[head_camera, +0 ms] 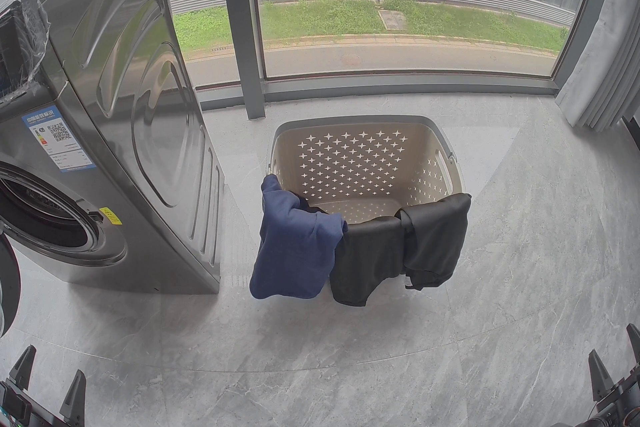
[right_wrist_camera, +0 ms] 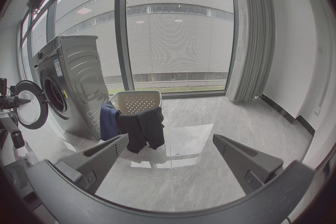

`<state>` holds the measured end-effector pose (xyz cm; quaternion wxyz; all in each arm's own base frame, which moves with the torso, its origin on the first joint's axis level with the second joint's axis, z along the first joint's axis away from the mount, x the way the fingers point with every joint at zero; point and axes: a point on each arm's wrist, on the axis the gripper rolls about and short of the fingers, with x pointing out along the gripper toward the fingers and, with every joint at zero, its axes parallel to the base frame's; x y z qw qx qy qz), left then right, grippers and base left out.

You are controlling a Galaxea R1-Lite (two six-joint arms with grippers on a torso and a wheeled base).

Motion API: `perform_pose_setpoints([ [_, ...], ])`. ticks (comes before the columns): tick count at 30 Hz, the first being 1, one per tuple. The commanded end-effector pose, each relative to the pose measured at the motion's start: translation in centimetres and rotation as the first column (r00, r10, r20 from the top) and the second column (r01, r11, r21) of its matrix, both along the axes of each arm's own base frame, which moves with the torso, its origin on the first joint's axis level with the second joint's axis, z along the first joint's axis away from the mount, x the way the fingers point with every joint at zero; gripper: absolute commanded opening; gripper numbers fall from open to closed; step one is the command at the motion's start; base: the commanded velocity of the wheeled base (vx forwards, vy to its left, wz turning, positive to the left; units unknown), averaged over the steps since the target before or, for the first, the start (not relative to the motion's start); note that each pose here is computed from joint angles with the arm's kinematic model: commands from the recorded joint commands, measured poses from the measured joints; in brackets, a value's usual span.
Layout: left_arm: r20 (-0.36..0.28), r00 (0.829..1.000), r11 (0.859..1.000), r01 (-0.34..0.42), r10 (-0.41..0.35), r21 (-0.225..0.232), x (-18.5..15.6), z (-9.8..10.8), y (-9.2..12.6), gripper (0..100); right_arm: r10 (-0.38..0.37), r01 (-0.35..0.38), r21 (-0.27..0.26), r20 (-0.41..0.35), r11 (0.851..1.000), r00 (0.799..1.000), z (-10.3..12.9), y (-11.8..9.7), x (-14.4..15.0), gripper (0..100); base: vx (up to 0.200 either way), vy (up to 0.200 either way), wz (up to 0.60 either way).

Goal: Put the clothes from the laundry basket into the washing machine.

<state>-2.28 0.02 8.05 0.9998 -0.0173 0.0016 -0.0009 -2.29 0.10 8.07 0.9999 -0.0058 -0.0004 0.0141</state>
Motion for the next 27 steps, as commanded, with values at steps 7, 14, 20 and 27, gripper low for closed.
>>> perform_pose_setpoints([
  [7,-0.004,1.0,1.0,0.0,0.0,0.001,0.03,-0.43,0.0,100,0.004,-0.004,-0.002,-0.011,1.0,1.0,-0.51,0.0,0.08,100,0.0,-0.114,0.0],
  [14,-0.004,1.0,1.0,0.0,0.0,-0.001,0.03,-0.43,0.0,100,0.004,-0.004,-0.002,-0.011,1.0,1.0,-0.51,0.0,0.08,100,0.0,-0.143,0.0],
  [20,-0.004,1.0,1.0,0.0,0.0,-0.001,0.03,-0.43,0.0,100,-0.001,0.001,-0.002,-0.011,1.0,1.0,-0.47,0.0,0.08,100,0.0,0.0,0.2],
  [27,-0.004,1.0,1.0,0.0,0.0,-0.001,0.03,-0.43,0.0,100,0.004,-0.004,-0.002,-0.01,1.0,1.0,-0.5,0.0,0.08,100,0.0,0.0,0.09],
])
